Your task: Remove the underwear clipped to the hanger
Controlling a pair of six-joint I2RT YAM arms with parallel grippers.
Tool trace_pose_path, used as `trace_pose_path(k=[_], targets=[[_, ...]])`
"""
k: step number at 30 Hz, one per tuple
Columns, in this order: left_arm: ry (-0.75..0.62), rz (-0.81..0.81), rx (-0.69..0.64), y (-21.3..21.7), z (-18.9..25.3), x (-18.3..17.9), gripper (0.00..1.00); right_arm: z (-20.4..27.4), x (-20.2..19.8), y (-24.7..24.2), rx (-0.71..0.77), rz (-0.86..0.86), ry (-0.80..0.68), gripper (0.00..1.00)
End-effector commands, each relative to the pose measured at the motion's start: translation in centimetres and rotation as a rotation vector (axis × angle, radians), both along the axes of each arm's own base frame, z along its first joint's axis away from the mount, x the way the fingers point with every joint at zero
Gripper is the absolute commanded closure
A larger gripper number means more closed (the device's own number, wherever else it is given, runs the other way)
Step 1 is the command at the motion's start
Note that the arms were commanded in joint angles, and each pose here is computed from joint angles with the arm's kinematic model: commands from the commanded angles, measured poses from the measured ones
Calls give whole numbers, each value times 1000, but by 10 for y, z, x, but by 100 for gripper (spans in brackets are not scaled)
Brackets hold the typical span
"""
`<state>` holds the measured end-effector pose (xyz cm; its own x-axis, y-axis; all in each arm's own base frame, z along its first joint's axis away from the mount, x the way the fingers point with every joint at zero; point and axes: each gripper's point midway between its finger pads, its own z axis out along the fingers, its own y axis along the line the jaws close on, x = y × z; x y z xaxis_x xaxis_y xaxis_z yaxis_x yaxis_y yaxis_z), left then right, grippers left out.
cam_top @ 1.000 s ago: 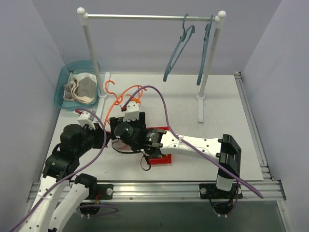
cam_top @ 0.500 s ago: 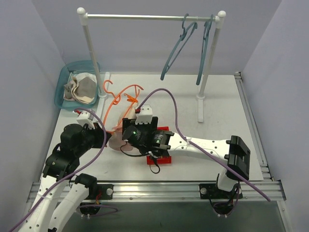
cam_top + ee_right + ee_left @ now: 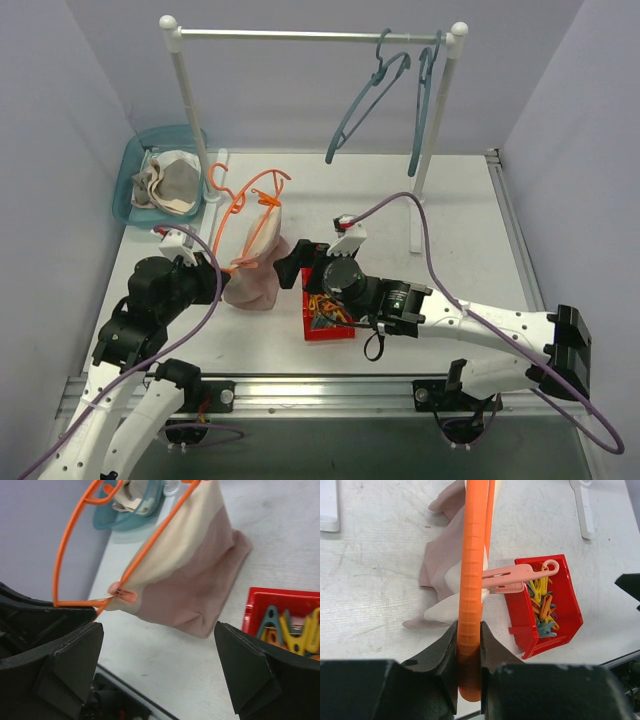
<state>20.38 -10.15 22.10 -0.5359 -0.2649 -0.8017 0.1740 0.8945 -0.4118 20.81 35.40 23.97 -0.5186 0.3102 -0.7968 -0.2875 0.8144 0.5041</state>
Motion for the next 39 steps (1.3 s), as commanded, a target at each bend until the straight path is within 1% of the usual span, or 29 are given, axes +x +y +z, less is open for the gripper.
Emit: trace_pose_path(k=[1,2,5,7,8,10,15,22,27,30,31,33,34,36,37,39], targets=[[-114,-6,-38,-6,24,13,98,30,-1,28,346,185,32,0],[-119,-10,-41,-7,25,12,98,35,-1,29,421,197,55,0],[-130,-19,-46,-8,27,11,97,33,2,30,526,221,83,0],[-141,-30,-53,-10,29,10,97,41,2,36,582,276,95,0],[-144,-33,-54,-10,29,10,97,36,5,41,596,278,115,0],[-155,-38,-57,-11,32,10,97,37,-2,53,651,344,153,0],[-148,-54,-47,-13,30,9,97,45,-2,60,758,396,188,0],[-163,-93,-47,-18,33,6,97,26,8,77,733,420,283,0],[-171,-116,-49,-22,34,4,97,23,11,87,736,444,313,1],[-182,-124,-52,-23,36,2,97,24,15,88,751,449,318,6],[-183,-127,-54,-23,36,2,98,22,15,88,755,452,325,10],[-179,-128,-52,-24,35,2,97,26,16,88,773,459,322,15],[-182,-129,-53,-24,36,2,97,25,14,88,773,466,326,21],[-181,-123,-49,-23,36,3,97,25,12,88,789,478,332,30],[-183,-125,-50,-23,36,3,97,22,11,88,790,487,339,39],[-179,-129,-51,-24,36,3,97,23,8,88,808,499,343,51]])
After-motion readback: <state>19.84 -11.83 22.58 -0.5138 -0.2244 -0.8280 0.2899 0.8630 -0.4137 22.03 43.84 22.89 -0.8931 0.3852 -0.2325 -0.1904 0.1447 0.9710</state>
